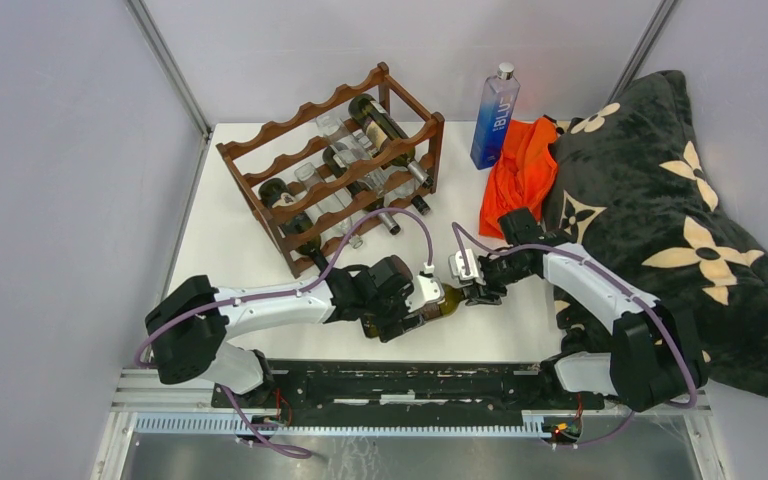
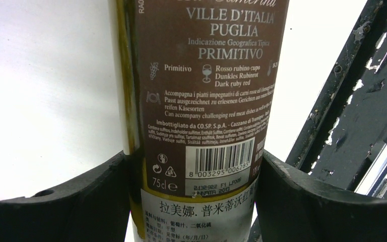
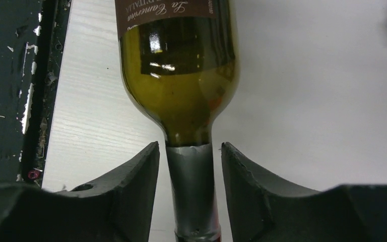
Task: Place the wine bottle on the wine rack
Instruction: Adjust the wine bottle at the center of the board.
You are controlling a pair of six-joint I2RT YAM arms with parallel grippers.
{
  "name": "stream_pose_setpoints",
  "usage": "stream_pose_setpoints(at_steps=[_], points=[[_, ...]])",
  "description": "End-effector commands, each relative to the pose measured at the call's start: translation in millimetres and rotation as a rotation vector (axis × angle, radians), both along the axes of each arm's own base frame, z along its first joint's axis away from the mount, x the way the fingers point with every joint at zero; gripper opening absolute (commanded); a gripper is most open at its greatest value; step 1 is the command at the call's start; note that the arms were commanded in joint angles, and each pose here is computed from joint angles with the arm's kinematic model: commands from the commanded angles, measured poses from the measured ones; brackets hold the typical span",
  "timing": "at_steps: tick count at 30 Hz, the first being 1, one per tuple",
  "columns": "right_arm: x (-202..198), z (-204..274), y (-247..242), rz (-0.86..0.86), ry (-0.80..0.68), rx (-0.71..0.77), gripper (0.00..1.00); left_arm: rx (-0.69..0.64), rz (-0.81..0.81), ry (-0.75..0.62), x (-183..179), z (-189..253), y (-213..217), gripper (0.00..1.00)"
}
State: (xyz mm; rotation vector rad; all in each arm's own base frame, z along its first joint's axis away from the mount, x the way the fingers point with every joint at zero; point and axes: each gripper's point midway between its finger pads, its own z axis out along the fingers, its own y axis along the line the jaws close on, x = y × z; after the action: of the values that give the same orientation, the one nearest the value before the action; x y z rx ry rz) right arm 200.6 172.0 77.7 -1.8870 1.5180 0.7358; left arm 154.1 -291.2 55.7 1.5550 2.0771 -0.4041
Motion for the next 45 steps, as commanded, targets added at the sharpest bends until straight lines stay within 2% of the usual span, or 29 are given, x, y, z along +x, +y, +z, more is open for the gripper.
stream_pose_setpoints(at_steps=[1, 4, 10, 16, 20, 26, 29, 32, 34, 42, 45], points=[[1, -4, 4, 0.014, -0.015, -0.022, 0.5, -0.12, -0.034, -0.099, 18, 38, -32, 0.02], [1, -6, 7, 0.019, -0.019, -0.028, 0.44, -0.118, -0.037, -0.101, 18, 38, -32, 0.02], [0, -9, 6, 0.025, -0.015, -0.044, 0.52, -0.12, -0.04, -0.107, 18, 40, -32, 0.02], [0, -12, 5, 0.025, -0.013, -0.053, 0.47, -0.126, -0.041, -0.117, 19, 44, -31, 0.02], [-3, -11, 6, 0.04, -0.01, -0.048, 0.36, -0.125, -0.039, -0.118, 19, 43, -31, 0.02], [-12, -5, 8, 0.09, 0.025, -0.027, 0.0, -0.128, -0.032, -0.127, 21, 45, -31, 0.02], [-11, 3, 10, 0.082, 0.045, -0.021, 0.0, -0.131, -0.01, -0.139, 24, 46, -30, 0.02], [-9, 11, 13, 0.074, 0.045, 0.004, 0.0, -0.128, 0.02, -0.151, 28, 45, -27, 0.24], [-7, 14, 14, 0.06, 0.038, 0.015, 0.0, -0.126, 0.031, -0.154, 29, 43, -26, 0.34], [1, 23, 14, 0.021, 0.004, 0.059, 0.0, -0.114, 0.082, -0.167, 33, 34, -20, 0.66], [1, 26, 13, 0.018, 0.0, 0.077, 0.0, -0.132, 0.095, -0.186, 33, 38, -19, 0.75]])
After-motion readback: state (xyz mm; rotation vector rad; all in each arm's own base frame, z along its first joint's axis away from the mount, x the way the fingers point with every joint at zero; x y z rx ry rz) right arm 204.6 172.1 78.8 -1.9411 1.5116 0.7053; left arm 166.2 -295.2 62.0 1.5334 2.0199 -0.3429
